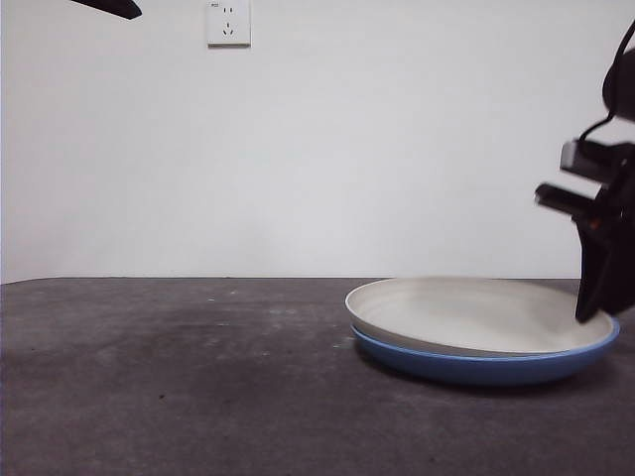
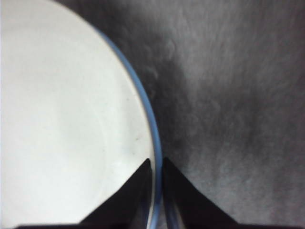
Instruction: Pick up the white plate, put it on the blue plate, put it on desk
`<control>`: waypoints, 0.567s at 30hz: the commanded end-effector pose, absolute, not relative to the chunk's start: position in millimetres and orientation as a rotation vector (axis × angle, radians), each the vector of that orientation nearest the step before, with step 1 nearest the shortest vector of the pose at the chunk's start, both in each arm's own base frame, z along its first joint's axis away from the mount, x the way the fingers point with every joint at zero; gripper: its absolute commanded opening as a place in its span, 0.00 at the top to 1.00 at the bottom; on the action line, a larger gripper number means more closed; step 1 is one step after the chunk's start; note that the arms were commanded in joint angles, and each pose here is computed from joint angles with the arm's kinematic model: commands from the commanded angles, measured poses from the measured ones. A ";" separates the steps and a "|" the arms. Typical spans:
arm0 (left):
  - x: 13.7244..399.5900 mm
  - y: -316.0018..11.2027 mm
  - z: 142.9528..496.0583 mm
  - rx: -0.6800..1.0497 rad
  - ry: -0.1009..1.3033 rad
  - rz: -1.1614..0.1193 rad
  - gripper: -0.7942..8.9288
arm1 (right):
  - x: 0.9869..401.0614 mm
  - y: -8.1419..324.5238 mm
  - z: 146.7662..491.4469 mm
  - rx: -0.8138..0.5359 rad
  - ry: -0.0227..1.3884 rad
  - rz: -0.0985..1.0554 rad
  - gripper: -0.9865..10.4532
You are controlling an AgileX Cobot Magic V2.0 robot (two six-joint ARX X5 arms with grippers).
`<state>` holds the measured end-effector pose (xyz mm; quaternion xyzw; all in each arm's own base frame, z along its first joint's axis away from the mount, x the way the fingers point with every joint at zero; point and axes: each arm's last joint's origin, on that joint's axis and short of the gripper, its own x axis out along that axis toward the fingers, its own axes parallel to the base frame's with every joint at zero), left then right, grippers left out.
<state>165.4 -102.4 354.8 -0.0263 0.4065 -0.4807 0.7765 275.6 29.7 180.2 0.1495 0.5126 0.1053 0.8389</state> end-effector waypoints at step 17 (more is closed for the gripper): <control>166.3 -104.3 357.0 -0.039 0.857 -1.061 0.50 | 260.9 55.7 253.1 0.382 0.855 0.384 0.90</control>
